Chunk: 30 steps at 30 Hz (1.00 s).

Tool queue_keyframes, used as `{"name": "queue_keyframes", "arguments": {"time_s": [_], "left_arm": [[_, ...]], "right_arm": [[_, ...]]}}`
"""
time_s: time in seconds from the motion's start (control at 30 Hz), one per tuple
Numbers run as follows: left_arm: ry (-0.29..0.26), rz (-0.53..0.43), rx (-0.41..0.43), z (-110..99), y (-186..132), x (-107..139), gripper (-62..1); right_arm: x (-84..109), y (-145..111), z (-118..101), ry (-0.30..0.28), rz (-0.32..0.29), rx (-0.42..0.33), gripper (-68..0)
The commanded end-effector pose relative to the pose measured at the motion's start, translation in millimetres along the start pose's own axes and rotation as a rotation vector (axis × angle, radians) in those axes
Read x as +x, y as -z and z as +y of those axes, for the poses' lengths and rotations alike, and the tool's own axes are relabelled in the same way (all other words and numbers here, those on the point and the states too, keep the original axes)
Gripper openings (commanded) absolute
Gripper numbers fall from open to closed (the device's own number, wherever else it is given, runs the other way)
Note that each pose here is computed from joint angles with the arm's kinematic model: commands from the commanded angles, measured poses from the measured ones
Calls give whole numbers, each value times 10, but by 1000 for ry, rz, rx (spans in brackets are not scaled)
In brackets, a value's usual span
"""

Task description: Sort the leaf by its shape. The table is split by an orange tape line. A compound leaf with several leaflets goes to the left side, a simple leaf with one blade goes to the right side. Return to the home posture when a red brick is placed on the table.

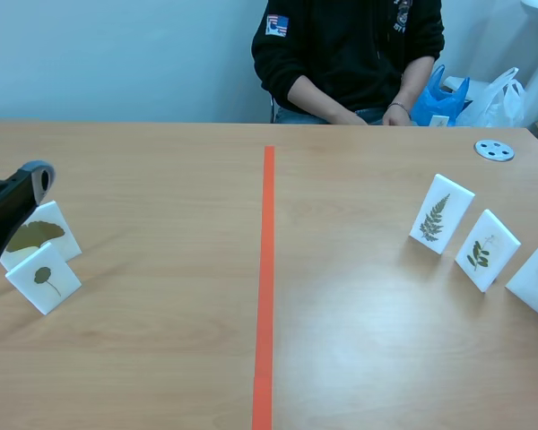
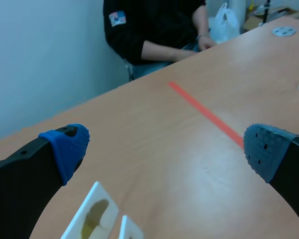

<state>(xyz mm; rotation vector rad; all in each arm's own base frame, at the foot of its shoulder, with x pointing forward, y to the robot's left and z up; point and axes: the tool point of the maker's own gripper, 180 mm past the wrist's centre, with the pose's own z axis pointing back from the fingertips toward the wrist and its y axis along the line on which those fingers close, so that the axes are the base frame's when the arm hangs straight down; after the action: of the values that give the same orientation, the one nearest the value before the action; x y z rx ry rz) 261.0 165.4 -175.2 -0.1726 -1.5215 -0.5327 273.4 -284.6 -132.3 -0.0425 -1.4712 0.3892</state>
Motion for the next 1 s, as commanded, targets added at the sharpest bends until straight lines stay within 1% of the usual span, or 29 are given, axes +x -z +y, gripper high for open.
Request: {"name": "queue_keyframes", "arguments": {"time_s": [0.0,0.13,0.3,0.47,0.97], "left_arm": [[3,-39,4,-4,0,123,14],[14,-95,-20,-128,7,356,14],[14,-130,-25,-193,4,491,14],[7,-141,-17,-195,0,515,14],[13,-161,-17,-195,-5,550,14]], "right_arm": [[115,15,-11,-8,-39,7,-172],[127,15,-9,0,-45,9,-172],[124,14,-3,0,-44,12,-172],[116,16,0,0,-40,12,-172],[111,18,2,0,-37,13,-172]]}}
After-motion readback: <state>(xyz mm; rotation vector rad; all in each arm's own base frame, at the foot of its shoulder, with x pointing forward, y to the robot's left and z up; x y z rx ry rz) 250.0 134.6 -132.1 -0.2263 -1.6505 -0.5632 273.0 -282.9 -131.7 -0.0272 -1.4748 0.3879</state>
